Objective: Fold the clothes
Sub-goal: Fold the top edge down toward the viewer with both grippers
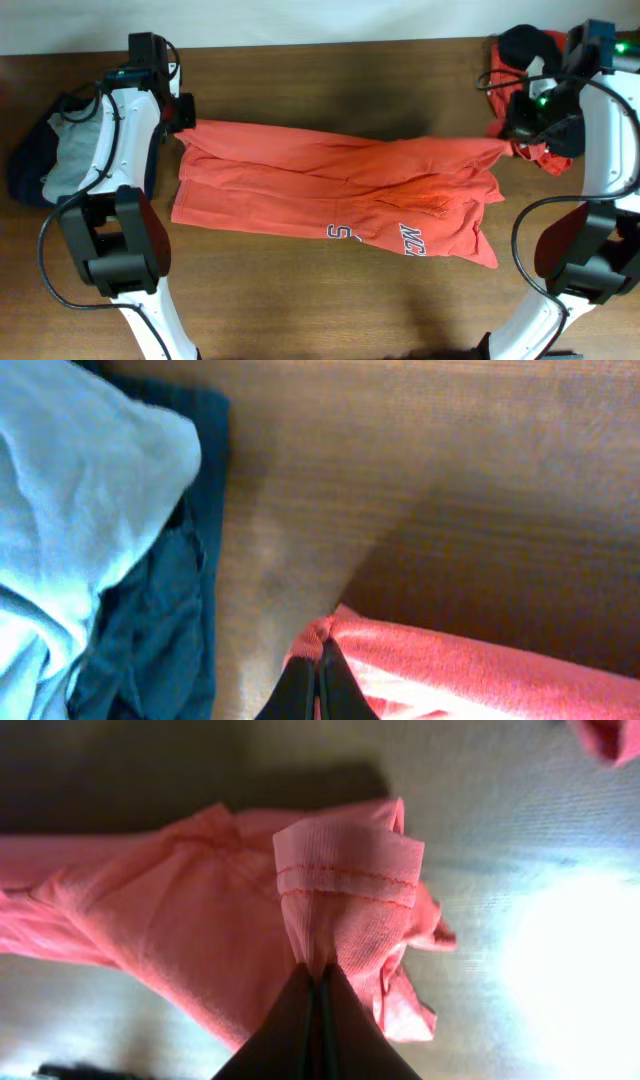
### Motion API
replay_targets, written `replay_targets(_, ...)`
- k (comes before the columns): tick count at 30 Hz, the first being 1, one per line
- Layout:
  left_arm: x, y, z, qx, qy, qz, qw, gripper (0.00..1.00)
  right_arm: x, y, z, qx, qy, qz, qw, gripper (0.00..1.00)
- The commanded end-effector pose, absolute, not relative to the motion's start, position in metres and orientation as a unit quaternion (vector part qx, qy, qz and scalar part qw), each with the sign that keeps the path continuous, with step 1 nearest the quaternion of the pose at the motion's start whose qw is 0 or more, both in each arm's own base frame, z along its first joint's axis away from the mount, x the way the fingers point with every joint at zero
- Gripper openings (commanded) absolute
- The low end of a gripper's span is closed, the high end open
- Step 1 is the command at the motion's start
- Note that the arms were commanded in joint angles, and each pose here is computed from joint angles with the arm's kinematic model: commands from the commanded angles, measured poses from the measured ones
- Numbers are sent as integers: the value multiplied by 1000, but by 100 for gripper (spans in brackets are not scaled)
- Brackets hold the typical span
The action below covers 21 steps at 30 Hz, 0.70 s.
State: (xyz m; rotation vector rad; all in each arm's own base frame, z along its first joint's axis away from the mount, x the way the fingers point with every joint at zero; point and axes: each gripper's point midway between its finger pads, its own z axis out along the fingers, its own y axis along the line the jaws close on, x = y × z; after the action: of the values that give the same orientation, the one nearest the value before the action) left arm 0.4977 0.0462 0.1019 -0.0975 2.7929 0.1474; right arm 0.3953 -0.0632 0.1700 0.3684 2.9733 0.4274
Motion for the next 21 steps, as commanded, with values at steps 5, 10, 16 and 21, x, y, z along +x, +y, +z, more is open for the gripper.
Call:
replay_targets(5,484,53,107,-43,985,56,156,0,372,-57,145,122,981,151,12,4)
replay_targets(10,467,52,84,-41,990,56,121,0,356,-55,124,128,980,152,-24,4)
replay_targets(16,453,51,65,-40,993,55,96,0,344,-63,114,132,982,125,-48,4)
replay_targets(21,449,50,60,-40,994,54,87,0,340,-70,113,141,981,124,-53,4)
